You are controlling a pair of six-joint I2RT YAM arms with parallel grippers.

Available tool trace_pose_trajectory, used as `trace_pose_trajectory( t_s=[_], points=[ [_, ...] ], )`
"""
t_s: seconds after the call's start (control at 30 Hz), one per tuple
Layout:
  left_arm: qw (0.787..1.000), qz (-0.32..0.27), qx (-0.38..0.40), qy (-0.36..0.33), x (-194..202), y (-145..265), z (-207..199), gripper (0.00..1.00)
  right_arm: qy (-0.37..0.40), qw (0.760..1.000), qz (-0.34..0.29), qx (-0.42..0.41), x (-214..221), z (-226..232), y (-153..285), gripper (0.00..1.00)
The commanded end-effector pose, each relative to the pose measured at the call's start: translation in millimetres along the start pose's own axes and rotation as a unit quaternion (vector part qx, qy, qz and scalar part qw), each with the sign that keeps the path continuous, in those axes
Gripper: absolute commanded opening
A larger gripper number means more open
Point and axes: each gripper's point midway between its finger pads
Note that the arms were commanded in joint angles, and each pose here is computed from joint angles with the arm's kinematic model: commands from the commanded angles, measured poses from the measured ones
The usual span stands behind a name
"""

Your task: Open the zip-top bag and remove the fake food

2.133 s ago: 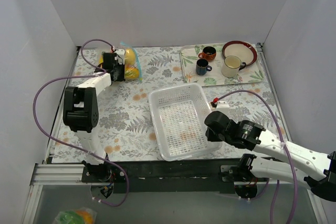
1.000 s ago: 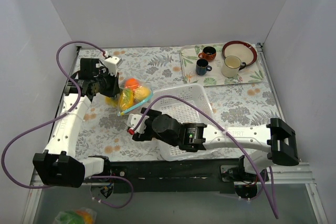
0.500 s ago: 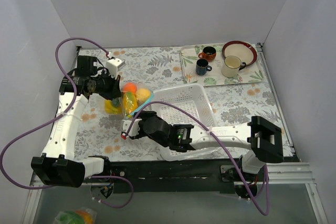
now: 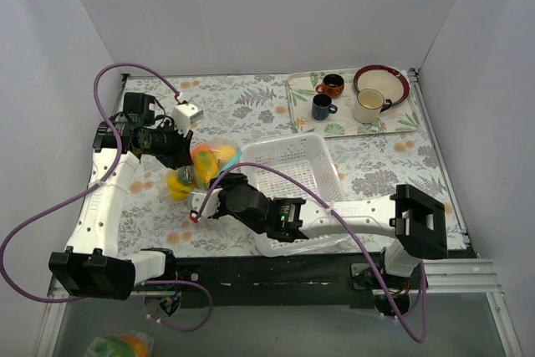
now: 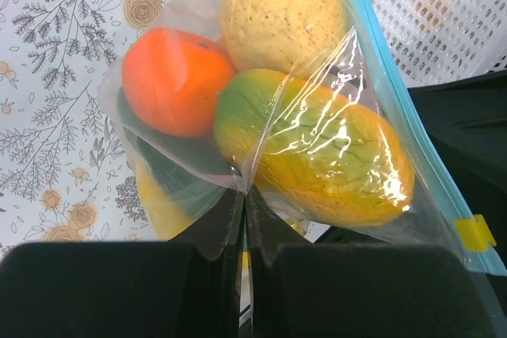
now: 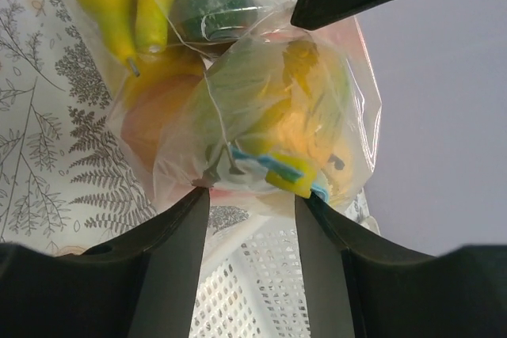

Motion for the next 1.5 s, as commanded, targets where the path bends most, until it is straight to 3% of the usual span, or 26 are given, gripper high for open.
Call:
trace_pose_trajectory(
  t_s=[0.0,0.03,0.13,0.17,0.27,0.37,0.4,0.47,0.5,0.53,0.73,0.83,0.87,0.97,1.0,1.17,1.23,1.47],
  points=[
    [0.999,-0.022,0.017,-0.037,-8,14,-14,0.00,0.004,0.998,-0.031,0.046,-26,-26,-4,0.55],
    [0.999,-0.021,0.019,-0.038,-7,14,-15,0.00,0.005,0.998,-0.033,0.045,-28,-26,-3,0.54],
    [0.999,-0.021,0.020,-0.040,-6,11,-14,0.00,0.006,0.999,-0.045,0.025,-37,-24,-3,0.37],
    [0.999,-0.025,0.019,-0.042,-8,10,-13,0.01,0.009,0.999,-0.040,0.005,-35,-16,-6,0.24],
    [0.998,-0.039,0.014,-0.040,-14,6,-8,0.17,0.009,0.999,-0.039,-0.028,-43,-5,-13,0.01],
    [0.998,-0.049,0.014,-0.031,-20,0,-4,0.28,-0.001,0.998,-0.037,-0.056,-45,6,-15,0.01],
    [0.998,-0.051,0.013,-0.028,-21,-2,-3,0.42,-0.009,0.997,-0.036,-0.064,-45,10,-15,0.01],
    [0.998,-0.053,0.012,-0.023,-19,-8,0,0.52,-0.019,0.996,-0.043,-0.070,-50,12,-16,0.01],
    [0.998,-0.052,0.010,-0.020,-18,-11,1,0.66,-0.023,0.996,-0.046,-0.073,-52,12,-16,0.01],
    [0.999,-0.051,0.008,-0.017,-16,-13,2,0.73,-0.032,0.995,-0.048,-0.078,-54,13,-17,0.01],
    [0.999,-0.044,-0.011,-0.022,-7,-13,6,0.78,-0.024,0.994,-0.027,-0.100,-46,22,-18,0.01],
    [0.998,-0.032,0.020,-0.045,5,-12,-8,0.72,-0.022,0.988,-0.015,-0.152,-35,36,1,0.01],
    [0.998,-0.022,0.033,-0.043,13,-12,-14,0.70,-0.031,0.986,-0.012,-0.163,-33,32,16,0.11],
    [0.998,0.007,0.057,-0.032,34,-23,-22,0.64,-0.061,0.980,0.007,-0.191,-17,40,45,0.54],
    [0.997,0.018,0.064,-0.036,40,-26,-23,0.62,-0.067,0.978,0.008,-0.195,-15,42,52,0.60],
    [0.990,0.082,0.112,-0.034,80,-28,-42,0.53,-0.049,0.980,0.027,-0.190,5,61,77,0.66],
    [0.988,0.096,0.111,-0.039,89,-28,-42,0.51,0.006,0.983,0.048,-0.178,17,76,78,0.66],
    [0.994,0.088,0.061,-0.004,91,-66,-12,0.52,0.063,0.984,0.045,-0.159,26,101,62,0.66]
  ],
)
Point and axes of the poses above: each gripper's point midway between its finger pads, its own y axis back along the fingers, its own z axis along the line the jaws close on, x = y × z, and after that the axes turned 7 degrees about -y, right-handed
